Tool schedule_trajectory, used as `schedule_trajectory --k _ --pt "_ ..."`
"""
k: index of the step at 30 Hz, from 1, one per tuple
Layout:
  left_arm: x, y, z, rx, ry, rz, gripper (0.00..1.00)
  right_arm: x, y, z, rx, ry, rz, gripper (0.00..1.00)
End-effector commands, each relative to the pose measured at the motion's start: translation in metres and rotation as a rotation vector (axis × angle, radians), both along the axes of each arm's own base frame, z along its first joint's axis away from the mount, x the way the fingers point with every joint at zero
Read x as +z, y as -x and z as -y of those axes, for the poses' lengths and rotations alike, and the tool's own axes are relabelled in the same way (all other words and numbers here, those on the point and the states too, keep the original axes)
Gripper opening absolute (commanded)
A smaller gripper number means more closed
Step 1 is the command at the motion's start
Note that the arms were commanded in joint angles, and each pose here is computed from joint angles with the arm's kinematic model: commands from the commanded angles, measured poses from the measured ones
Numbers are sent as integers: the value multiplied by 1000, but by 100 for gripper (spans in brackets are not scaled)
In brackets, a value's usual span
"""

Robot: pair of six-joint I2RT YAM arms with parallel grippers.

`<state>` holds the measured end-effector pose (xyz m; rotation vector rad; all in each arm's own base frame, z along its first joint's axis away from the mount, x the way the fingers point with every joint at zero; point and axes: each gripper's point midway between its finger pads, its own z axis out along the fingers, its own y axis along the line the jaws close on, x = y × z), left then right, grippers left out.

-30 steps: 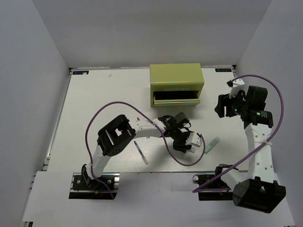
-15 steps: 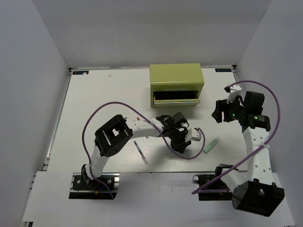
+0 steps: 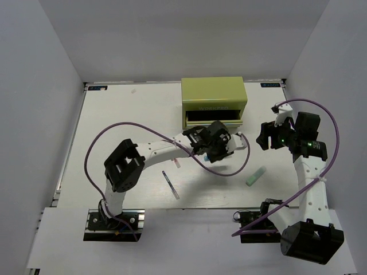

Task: Sort the stationery into containers
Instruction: Grab a piece of stationery with the left arm, then place the stationery into the container

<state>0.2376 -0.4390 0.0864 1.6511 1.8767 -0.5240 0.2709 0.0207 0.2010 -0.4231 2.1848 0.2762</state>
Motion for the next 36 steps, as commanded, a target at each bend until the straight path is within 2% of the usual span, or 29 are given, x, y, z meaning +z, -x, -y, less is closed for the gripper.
schedule_trajectory --k 1,8,13,15,16,18,21,25,28,29,32,35,36 --pt "110 -46 4 114 178 240 0 5 -2 2 -1 8 34 72" --pt "170 -112 -13 217 240 530 0 3 -1 2 20 32 40 72" --pt "161 -146 -13 227 185 612 0 6 1 3 28 49 54 72" --pt "172 -156 -15 249 213 651 0 6 2 4 23 53 58 72" --pt "161 -161 -18 247 195 656 0 5 2 4 23 55 55 72" --pt "167 -164 -16 243 215 689 0 6 3 4 21 55 59 72" --pt "145 -171 -20 242 175 694 0 5 5 4 22 57 58 72" --pt "140 -176 -24 234 161 719 0 3 5 4 21 63 59 72" --pt "134 -175 -25 226 150 720 25 2 5 5 25 69 59 73" --pt "137 -176 -24 230 161 727 49 1 6 4 30 70 55 73" --pt "137 -179 -32 271 164 757 80 -2 7 4 56 84 58 75" --pt "150 -180 -36 313 196 775 90 -7 12 -4 132 85 61 78" --pt "166 -180 -35 333 238 781 92 -7 15 -4 187 130 85 78"
